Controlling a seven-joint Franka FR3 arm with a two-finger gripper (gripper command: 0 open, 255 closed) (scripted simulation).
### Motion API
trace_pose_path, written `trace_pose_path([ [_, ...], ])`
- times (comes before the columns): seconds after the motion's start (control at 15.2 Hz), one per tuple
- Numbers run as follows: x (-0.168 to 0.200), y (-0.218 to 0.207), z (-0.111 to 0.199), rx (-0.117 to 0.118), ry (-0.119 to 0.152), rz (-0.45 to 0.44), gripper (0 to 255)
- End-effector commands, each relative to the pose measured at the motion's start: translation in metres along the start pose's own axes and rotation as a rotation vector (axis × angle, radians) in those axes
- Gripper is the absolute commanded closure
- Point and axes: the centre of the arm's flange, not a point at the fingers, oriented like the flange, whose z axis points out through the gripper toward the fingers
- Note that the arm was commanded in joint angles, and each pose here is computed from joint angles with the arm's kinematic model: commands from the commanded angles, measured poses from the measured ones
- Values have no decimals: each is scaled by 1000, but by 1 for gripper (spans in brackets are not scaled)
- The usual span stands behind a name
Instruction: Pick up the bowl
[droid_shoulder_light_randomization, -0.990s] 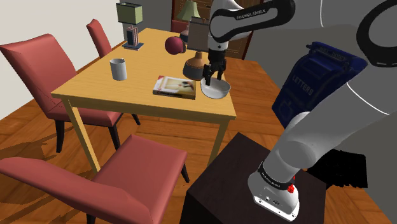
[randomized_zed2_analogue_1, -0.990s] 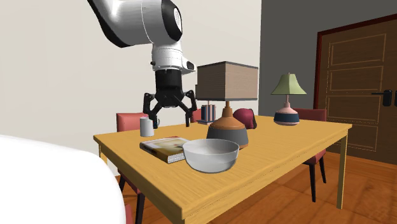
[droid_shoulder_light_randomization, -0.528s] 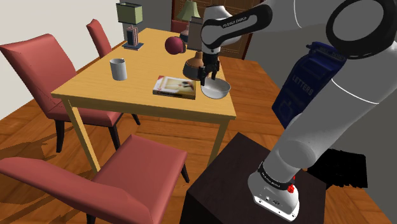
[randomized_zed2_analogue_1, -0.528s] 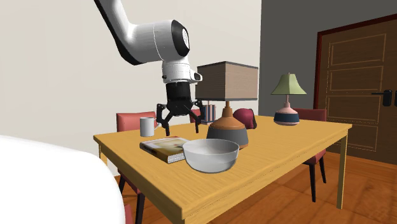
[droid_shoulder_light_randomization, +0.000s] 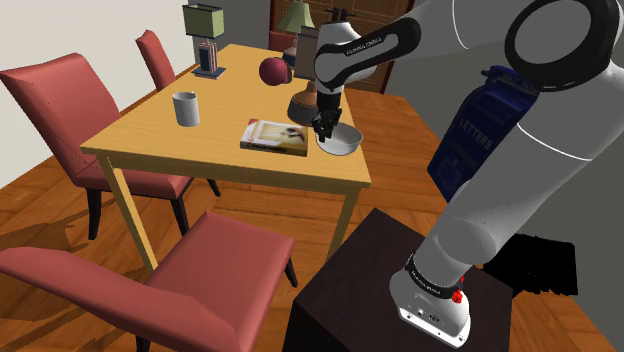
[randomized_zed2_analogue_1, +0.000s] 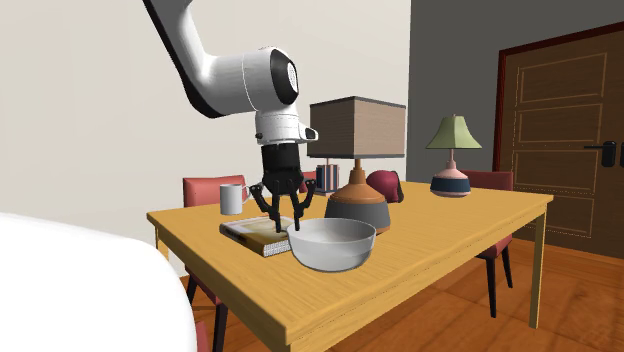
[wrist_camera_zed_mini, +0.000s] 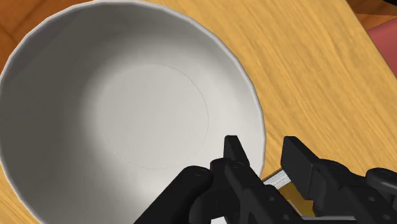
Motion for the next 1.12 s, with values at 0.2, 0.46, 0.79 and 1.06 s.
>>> trace_pose_path([
  [0.2,0,0,0,0,0,0,255],
  [0.46,0,0,1,0,0,0,255],
  [0.79,-1,3,-25,0,0,0,255],
  [1.06,-3,5,-46,0,0,0,255],
])
